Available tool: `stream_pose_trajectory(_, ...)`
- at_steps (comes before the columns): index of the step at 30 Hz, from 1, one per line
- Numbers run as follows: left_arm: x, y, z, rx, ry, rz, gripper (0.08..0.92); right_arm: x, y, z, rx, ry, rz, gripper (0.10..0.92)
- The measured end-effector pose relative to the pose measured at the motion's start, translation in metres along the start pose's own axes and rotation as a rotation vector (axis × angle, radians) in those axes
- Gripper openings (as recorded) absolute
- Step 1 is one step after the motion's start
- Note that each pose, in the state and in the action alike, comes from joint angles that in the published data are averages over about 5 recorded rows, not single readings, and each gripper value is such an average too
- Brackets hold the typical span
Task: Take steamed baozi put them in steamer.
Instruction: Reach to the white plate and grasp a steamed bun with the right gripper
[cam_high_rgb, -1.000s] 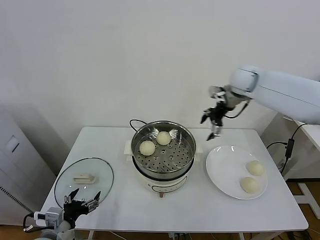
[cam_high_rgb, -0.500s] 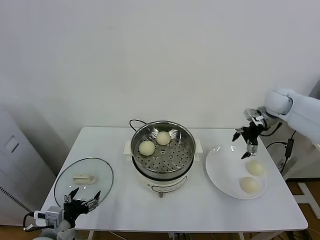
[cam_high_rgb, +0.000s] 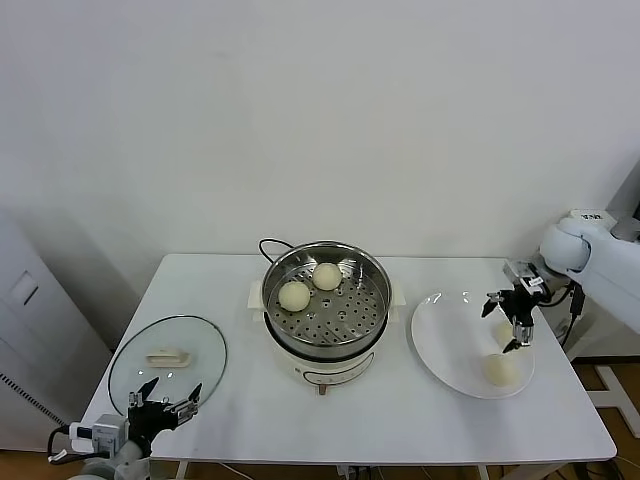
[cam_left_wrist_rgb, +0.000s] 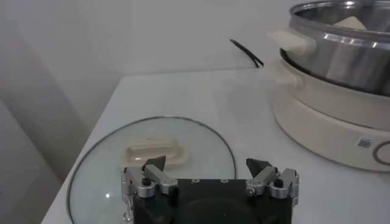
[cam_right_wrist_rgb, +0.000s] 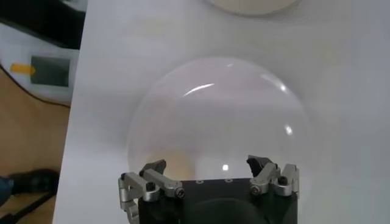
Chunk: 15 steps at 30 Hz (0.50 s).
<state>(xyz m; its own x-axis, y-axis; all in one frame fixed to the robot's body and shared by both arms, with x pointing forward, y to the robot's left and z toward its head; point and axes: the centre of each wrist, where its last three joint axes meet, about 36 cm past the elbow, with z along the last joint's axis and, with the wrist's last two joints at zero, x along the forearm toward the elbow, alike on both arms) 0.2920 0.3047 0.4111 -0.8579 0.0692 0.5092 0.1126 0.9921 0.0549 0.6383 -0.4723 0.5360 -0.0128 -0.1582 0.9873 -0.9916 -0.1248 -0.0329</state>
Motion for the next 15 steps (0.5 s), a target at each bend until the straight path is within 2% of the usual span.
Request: stream_pose_trajectory(15, -0.001, -0.001, 0.002, -0.006, 0.004, -0.001, 0.823, -0.042, 0.016, 0.014, 0.008, 0.015, -0.029, 0.823)
